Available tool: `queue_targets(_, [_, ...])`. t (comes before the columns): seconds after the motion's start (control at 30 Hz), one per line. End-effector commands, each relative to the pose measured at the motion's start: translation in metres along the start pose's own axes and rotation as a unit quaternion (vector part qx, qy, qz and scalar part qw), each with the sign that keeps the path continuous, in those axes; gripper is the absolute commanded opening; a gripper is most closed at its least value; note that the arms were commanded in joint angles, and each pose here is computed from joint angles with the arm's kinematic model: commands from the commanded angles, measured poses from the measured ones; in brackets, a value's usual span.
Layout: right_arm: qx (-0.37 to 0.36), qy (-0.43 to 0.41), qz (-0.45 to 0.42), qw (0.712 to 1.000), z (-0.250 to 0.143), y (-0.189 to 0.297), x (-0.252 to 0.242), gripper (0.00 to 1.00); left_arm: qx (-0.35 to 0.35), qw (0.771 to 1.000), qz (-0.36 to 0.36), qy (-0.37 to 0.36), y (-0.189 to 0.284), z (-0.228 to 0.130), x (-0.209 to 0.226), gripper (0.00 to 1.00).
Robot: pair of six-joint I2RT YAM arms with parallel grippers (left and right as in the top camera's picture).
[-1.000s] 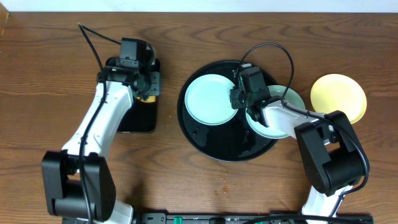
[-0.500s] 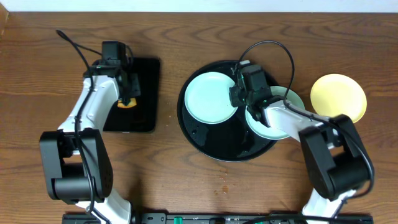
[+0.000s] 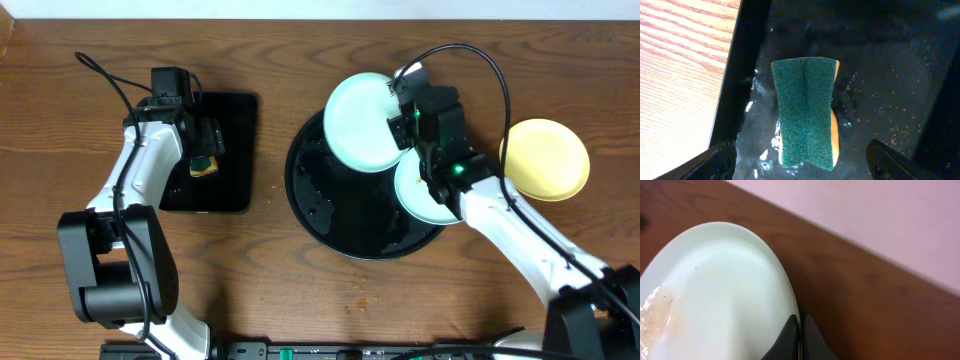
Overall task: Clean dirty plates on tray and stack at the side
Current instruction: 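Lift the pale green plate off the round tray with the right gripper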
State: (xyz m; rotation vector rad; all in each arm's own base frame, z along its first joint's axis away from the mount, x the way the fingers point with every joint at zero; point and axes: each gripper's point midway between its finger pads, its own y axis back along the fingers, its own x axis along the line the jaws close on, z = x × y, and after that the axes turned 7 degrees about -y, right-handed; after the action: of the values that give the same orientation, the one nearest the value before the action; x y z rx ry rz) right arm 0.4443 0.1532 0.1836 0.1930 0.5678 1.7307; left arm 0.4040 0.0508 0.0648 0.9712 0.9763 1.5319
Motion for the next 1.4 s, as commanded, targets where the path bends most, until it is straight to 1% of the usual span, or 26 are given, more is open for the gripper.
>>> queue_targets(0.0, [-0.026,0.093,-0.088,0.991,0.029,0.025,-0.021,0.01,0.007,1.0,0.005,0.002,-0.004,-0.004,0.002,0.84])
queue_targets(0.1, [-0.025,0.153,-0.15,0.976,0.039,0.042,-0.027,0.01,0.007,1.0,0.005,0.002,-0.004,-0.004,0.002,0.84])
queue_targets(0.2, [-0.013,0.219,-0.212,0.952,0.045,0.06,-0.024,0.01,0.007,1.0,0.005,0.002,-0.004,-0.004,0.002,0.84])
queue_targets(0.3, [-0.014,0.26,-0.225,0.939,0.049,0.072,-0.005,0.01,0.007,1.0,0.005,0.002,-0.004,-0.004,0.002,0.84])
queue_targets(0.47, [-0.022,0.278,-0.241,0.93,0.052,0.09,0.02,0.01,0.007,1.0,0.005,0.002,-0.004,-0.004,0.002,0.84])
queue_targets(0.7, [-0.014,0.263,-0.295,0.918,0.052,0.106,0.013,0.01,0.007,1.0,0.005,0.002,-0.004,-0.004,0.002,0.84])
queue_targets(0.9, [-0.016,0.256,-0.295,0.921,0.052,0.106,0.013,0.01,0.007,1.0,0.005,0.002,-0.004,-0.004,0.002,0.84])
queue_targets(1.2, [-0.023,0.196,-0.287,0.937,0.044,0.103,0.013,0.01,0.007,1.0,0.005,0.002,-0.004,-0.004,0.002,0.84])
queue_targets(1.23, [-0.024,0.186,-0.277,0.942,0.041,0.1,0.014,0.01,0.007,1.0,0.005,0.002,-0.004,-0.004,0.002,0.84])
queue_targets(1.37, [-0.008,0.141,-0.168,0.976,0.02,0.075,0.032,0.01,0.007,1.0,0.005,0.002,-0.004,-0.004,0.002,0.84])
